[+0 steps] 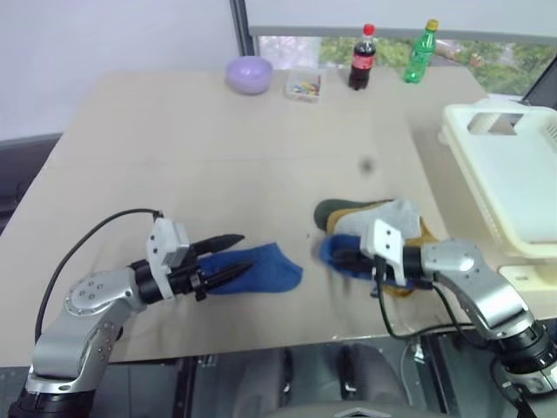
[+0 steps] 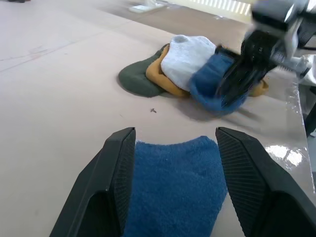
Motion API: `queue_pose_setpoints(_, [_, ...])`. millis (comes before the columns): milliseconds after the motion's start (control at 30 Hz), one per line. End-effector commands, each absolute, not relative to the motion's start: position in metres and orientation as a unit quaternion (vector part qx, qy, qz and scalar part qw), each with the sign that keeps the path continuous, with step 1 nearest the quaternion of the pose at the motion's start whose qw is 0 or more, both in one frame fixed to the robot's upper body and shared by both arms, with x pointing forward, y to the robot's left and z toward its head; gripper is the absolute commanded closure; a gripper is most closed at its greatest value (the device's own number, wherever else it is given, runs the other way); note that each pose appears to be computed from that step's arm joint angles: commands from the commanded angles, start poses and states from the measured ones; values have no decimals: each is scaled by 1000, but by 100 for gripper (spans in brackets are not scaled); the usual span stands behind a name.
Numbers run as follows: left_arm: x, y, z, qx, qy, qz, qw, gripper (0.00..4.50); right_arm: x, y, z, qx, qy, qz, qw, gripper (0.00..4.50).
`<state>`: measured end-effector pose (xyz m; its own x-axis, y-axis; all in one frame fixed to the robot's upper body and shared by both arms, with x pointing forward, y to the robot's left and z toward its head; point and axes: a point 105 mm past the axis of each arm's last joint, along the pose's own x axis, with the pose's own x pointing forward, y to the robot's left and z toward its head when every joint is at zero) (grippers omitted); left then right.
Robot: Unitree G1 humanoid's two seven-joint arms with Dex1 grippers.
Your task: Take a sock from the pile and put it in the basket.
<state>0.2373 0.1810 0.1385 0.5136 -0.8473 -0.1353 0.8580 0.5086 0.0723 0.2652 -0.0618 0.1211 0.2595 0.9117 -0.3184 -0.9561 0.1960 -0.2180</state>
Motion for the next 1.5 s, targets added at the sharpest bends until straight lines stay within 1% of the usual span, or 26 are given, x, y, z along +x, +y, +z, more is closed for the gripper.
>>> queue_pose_setpoints(33, [237, 182, 149, 70, 21, -483, 873, 173, 285, -37, 160, -190, -4, 603, 775, 442])
queue_pose_setpoints(167, [239, 192, 147, 69, 27, -454, 888, 173, 324, 0, 147, -229, -3, 594, 772, 442])
queue_pose_setpoints(267, [241, 205, 149, 63, 27, -424, 903, 173, 345, 36, 140, -247, -15, 602, 759, 442])
queue_pose_setpoints(333, [240, 213, 150, 67, 31, -407, 911, 173, 353, 62, 138, -255, -24, 609, 750, 442])
queue_pose_setpoints(433, [242, 224, 149, 65, 41, -370, 926, 173, 351, 86, 133, -276, -32, 636, 720, 442])
queue_pose_setpoints(500, [244, 230, 147, 69, 51, -345, 934, 173, 349, 94, 135, -273, -44, 645, 713, 385])
queue_pose_setpoints(533, [245, 233, 147, 65, 55, -332, 939, 173, 347, 97, 138, -276, -57, 648, 708, 381])
queue_pose_setpoints(567, [248, 235, 146, 57, 60, -319, 944, 173, 346, 98, 145, -262, -69, 650, 710, 342])
queue_pose_setpoints(600, [251, 236, 146, 48, 66, -306, 948, 173, 345, 97, 151, -249, -77, 651, 713, 301])
queue_pose_setpoints(667, [261, 237, 147, 31, 68, -287, 955, 173, 345, 87, 158, -240, -82, 650, 716, 301])
queue_pose_setpoints(733, [272, 235, 148, 22, 70, -279, 957, 173, 349, 75, 163, -228, -73, 634, 735, 301])
queue_pose_setpoints(833, [292, 233, 144, 15, 83, -264, 961, 173, 353, 53, 163, -242, -60, 601, 759, 301])
queue_pose_setpoints(933, [313, 233, 132, 24, 114, -251, 961, 173, 363, 20, 150, -255, -7, 541, 802, 301])
queue_pose_setpoints(1000, [324, 230, 123, 33, 130, -254, 958, 173, 364, -1, 139, -260, 30, 511, 819, 301])
queue_pose_setpoints(1100, [334, 222, 114, 39, 143, -267, 952, 173, 360, -18, 127, -252, 69, 486, 834, 301])
queue_pose_setpoints(1200, [337, 214, 102, 45, 156, -285, 945, 173, 357, -21, 118, -230, 105, 481, 839, 301])
queue_pose_setpoints(1233, [337, 211, 99, 45, 159, -290, 943, 225, 357, -20, 115, -232, 112, 481, 838, 294])
queue_pose_setpoints(1300, [338, 208, 97, 40, 156, -294, 942, 291, 358, -18, 110, -231, 119, 479, 838, 348])
queue_pose_setpoints(1333, [339, 206, 98, 34, 150, -295, 943, 340, 359, -16, 110, -232, 120, 479, 838, 377])
queue_pose_setpoints(1367, [339, 205, 99, 29, 144, -294, 944, 390, 359, -15, 110, -234, 119, 480, 837, 426])
queue_pose_setpoints(1400, [339, 205, 101, 23, 139, -293, 946, 435, 359, -14, 112, -233, 116, 482, 837, 450])
queue_pose_setpoints(1433, [339, 206, 104, 14, 127, -292, 948, 444, 359, -13, 114, -232, 111, 484, 837, 450])
queue_pose_setpoints(1500, [339, 206, 110, 2, 110, -291, 950, 444, 359, -12, 117, -229, 107, 486, 836, 450])
